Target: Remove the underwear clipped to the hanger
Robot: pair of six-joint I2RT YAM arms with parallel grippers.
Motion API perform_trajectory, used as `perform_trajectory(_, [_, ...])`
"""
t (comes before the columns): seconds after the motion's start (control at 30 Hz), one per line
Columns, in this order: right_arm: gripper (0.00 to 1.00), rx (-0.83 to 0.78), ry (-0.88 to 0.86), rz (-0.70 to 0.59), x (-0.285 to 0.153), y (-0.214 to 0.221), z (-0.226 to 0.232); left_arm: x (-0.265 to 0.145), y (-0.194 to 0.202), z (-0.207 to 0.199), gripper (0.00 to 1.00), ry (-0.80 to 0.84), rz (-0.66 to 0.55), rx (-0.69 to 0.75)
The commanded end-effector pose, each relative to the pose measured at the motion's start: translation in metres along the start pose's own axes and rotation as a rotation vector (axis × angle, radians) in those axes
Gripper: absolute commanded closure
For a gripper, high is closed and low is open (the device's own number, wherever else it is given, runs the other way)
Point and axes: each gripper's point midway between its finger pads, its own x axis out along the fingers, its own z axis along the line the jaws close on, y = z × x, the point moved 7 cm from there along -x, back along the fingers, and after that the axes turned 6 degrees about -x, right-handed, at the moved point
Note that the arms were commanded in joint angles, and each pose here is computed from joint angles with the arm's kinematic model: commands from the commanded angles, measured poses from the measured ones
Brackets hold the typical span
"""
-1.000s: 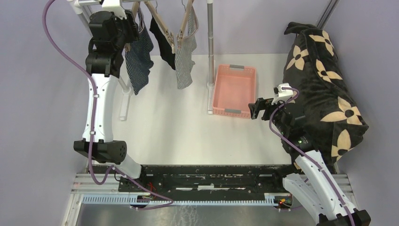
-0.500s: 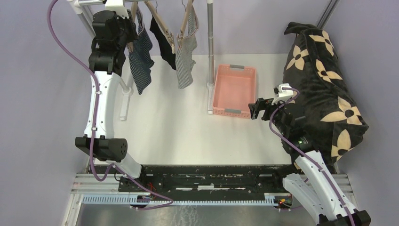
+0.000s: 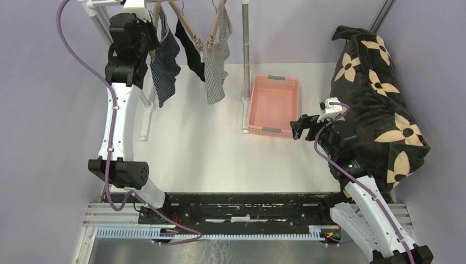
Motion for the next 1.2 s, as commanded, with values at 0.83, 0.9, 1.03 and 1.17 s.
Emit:
perform_trajectory(0.83, [0.0,-0.002,-0.025,-0.036,0.001,-0.003,0.004,-0.033,-0.054,0.007,0.97,-0.04,-0.345,-0.024])
perform_trajectory(0.9, [0.0,-0.004,-0.023,-0.043,-0.001,-0.004,0.004,-0.034,-0.059,0.008,0.97,-0.049,-0.352,-0.015])
perform_trajectory(1.03, [0.0,-0.005,-0.014,-0.048,-0.003,-0.005,0.003,-0.034,-0.062,0.008,0.97,-0.049,-0.368,-0.011])
perform_trajectory(1.17, [0.0,-0.001,-0.014,-0.041,-0.002,-0.005,0.003,-0.039,-0.059,0.008,0.97,-0.043,-0.356,-0.006])
